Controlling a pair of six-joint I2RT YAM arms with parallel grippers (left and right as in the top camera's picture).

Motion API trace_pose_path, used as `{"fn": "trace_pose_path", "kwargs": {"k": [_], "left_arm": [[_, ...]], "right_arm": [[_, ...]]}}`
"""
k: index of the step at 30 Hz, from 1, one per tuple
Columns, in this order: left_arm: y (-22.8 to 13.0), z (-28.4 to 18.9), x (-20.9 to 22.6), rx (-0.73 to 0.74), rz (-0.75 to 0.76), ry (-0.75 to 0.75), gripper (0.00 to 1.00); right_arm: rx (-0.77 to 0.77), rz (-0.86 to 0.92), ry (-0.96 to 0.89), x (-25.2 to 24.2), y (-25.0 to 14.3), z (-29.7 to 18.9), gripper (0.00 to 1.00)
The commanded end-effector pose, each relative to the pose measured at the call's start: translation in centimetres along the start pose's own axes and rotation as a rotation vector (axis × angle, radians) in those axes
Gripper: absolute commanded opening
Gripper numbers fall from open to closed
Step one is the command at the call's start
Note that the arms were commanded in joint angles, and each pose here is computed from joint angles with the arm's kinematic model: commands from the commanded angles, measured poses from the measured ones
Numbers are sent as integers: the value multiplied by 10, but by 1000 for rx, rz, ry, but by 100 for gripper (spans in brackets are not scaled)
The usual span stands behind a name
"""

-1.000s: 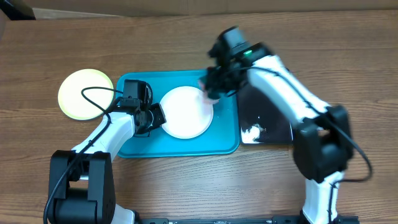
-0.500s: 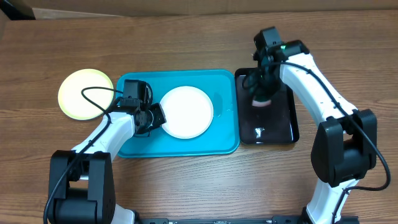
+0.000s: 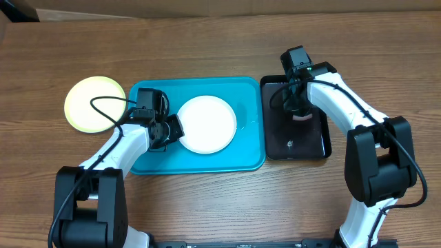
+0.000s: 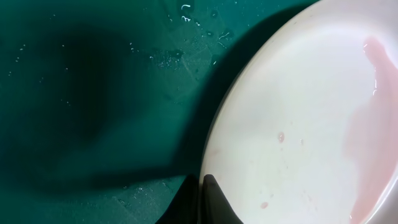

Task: Clean dirty plates on tray and stack at the side
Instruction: 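Carry the sponge back into the black tray and release it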

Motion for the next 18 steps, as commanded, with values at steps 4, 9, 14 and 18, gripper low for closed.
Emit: {"fn": "trace_pose_path", "kwargs": {"k": [4, 9, 14, 18], "left_arm": [[2, 1, -3, -1, 6, -10, 5], [2, 1, -3, 0, 6, -10, 6], [3, 1, -3, -1, 6, -10, 22], [2, 1, -3, -1, 6, -7, 25]], "right_arm": [[-16, 1, -37, -6, -4, 10, 4], [-11, 0, -40, -6, -8, 16, 49], [-20, 5, -22, -4, -2, 10, 61], [-65, 32, -1, -6, 18, -14, 62]]}}
Point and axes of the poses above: each gripper's point midway between its finger pads, its own z axis out along the fingers, its own x axis along the line the jaws close on, y = z × x, the point moved 6 cm from there along -z, back along the fingers, and after that the axes turned 15 degrees about z, right-handed, at the moved point
